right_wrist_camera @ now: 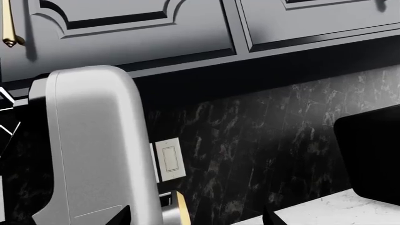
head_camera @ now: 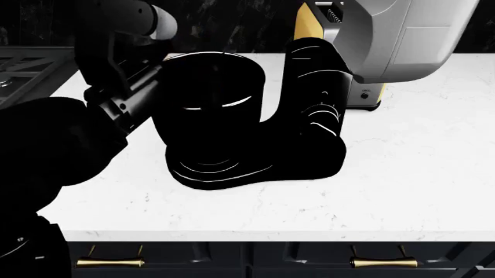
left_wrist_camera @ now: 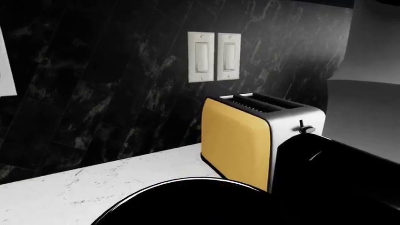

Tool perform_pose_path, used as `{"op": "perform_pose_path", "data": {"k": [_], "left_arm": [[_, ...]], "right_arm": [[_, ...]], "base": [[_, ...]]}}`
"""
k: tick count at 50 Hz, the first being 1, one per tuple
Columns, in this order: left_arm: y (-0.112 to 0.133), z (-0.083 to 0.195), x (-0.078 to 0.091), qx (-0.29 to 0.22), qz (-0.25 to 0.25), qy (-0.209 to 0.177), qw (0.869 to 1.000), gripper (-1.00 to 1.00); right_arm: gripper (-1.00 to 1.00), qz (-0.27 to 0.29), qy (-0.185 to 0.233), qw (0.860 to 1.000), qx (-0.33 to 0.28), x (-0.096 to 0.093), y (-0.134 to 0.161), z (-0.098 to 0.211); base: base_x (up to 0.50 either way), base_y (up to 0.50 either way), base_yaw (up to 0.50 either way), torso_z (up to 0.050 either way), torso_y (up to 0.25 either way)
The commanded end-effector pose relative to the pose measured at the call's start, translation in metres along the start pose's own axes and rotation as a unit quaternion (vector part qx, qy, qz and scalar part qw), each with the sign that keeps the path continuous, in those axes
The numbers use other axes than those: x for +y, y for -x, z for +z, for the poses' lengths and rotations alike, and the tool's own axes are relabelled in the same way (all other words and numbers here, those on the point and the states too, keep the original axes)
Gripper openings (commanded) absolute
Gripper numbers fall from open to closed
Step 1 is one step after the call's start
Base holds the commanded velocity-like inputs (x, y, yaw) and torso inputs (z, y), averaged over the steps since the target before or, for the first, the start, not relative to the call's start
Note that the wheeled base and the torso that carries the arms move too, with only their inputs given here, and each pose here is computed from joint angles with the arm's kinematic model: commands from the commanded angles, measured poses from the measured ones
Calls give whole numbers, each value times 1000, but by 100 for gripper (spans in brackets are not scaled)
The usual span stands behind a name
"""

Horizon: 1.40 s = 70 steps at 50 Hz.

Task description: Place the bread in the stand mixer bowl.

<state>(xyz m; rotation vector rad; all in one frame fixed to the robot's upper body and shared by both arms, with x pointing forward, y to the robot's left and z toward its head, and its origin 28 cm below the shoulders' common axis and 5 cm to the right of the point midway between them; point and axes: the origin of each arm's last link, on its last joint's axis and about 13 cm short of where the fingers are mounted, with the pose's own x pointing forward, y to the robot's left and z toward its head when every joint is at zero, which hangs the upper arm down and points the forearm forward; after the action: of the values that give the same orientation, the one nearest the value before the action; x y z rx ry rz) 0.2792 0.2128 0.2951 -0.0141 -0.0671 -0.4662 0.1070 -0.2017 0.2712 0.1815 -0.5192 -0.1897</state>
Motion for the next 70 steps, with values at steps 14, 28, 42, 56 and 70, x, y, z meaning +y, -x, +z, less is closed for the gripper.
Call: {"op": "perform_pose_path", "data": {"k": [14, 28, 42, 56, 70], "left_arm": [[-1, 26, 11, -82, 82, -13, 993, 100], [34, 33, 14, -119, 146, -36, 981, 100], [119, 20, 9, -156, 262, -71, 950, 100], [181, -16, 12, -189, 345, -40, 919, 100], [209, -26, -8, -217, 341, -70, 912, 100]], "right_arm": [[100, 1, -1, 1000, 2, 0, 0, -1], [100, 4, 1, 1000, 3, 2, -2, -1], [100, 5, 4, 1000, 3, 4, -3, 1], [100, 0, 7, 1000, 4, 2, 0, 0], [100, -5, 17, 1000, -2, -1, 6, 5]], "base": [[0, 0, 0, 0, 0], [0, 0, 0, 0, 0], [0, 0, 0, 0, 0], [0, 0, 0, 0, 0], [0, 0, 0, 0, 0]]}}
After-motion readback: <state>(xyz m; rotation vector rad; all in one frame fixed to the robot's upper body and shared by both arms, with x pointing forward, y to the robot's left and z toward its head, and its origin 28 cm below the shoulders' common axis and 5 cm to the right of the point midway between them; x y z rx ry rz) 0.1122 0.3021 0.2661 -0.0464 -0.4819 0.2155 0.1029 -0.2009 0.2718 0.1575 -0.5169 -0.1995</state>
